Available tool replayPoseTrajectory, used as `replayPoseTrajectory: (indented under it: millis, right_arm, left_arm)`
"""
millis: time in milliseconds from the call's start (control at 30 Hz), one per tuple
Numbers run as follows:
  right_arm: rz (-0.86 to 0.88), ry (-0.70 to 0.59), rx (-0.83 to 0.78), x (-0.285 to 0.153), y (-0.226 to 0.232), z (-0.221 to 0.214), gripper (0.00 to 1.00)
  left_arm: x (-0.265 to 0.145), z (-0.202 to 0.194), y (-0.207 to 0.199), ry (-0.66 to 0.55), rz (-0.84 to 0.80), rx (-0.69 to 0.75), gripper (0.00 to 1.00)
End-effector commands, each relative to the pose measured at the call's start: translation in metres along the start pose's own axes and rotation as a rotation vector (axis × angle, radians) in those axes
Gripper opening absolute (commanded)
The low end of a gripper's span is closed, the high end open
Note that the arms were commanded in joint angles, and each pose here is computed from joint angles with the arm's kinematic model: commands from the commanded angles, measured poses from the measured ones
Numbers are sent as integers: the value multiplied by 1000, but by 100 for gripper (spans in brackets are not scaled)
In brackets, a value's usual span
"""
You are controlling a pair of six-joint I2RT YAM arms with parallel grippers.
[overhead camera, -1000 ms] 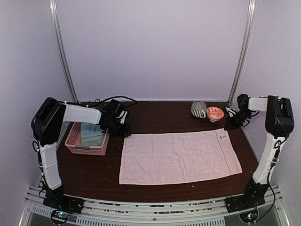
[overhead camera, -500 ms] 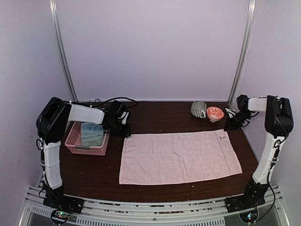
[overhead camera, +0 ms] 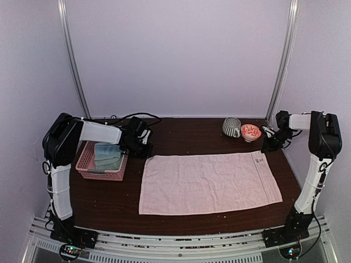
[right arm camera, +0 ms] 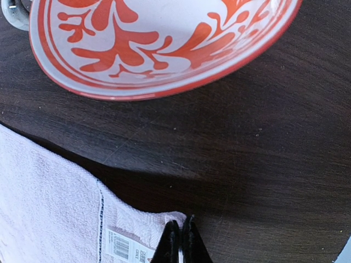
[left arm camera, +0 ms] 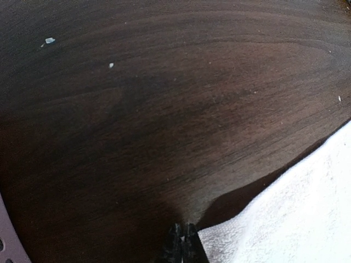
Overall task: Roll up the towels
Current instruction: Pick up the towel from the center of the board.
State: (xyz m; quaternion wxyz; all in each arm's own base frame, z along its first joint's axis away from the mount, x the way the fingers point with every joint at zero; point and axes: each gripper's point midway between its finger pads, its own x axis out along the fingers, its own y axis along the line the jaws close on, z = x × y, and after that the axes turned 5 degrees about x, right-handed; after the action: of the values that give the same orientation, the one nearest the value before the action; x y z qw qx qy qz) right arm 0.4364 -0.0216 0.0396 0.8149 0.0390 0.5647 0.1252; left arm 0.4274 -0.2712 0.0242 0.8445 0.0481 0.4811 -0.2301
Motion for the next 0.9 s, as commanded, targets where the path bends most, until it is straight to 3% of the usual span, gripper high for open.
replayPoseTrajectory:
  millis: [0, 267, 467, 633, 867]
  right_arm:
    - [28, 9, -5, 4, 6, -1, 0]
    - [38, -113, -32, -35, 14, 34, 0]
    - [93, -201, -56, -58, 27, 51, 0]
    - [122, -223, -56, -62, 28, 54, 0]
    - [68, -180, -18, -48, 3, 43, 0]
  left_arm:
    - [-26, 24, -5, -90, -19, 29, 0]
    - [-85, 68, 4, -251, 74, 55, 0]
    - [-105, 81, 1, -303, 61, 52, 0]
    - [-111, 84, -6, -325, 26, 57, 0]
    - [-91, 68, -6, -257, 7, 57, 0]
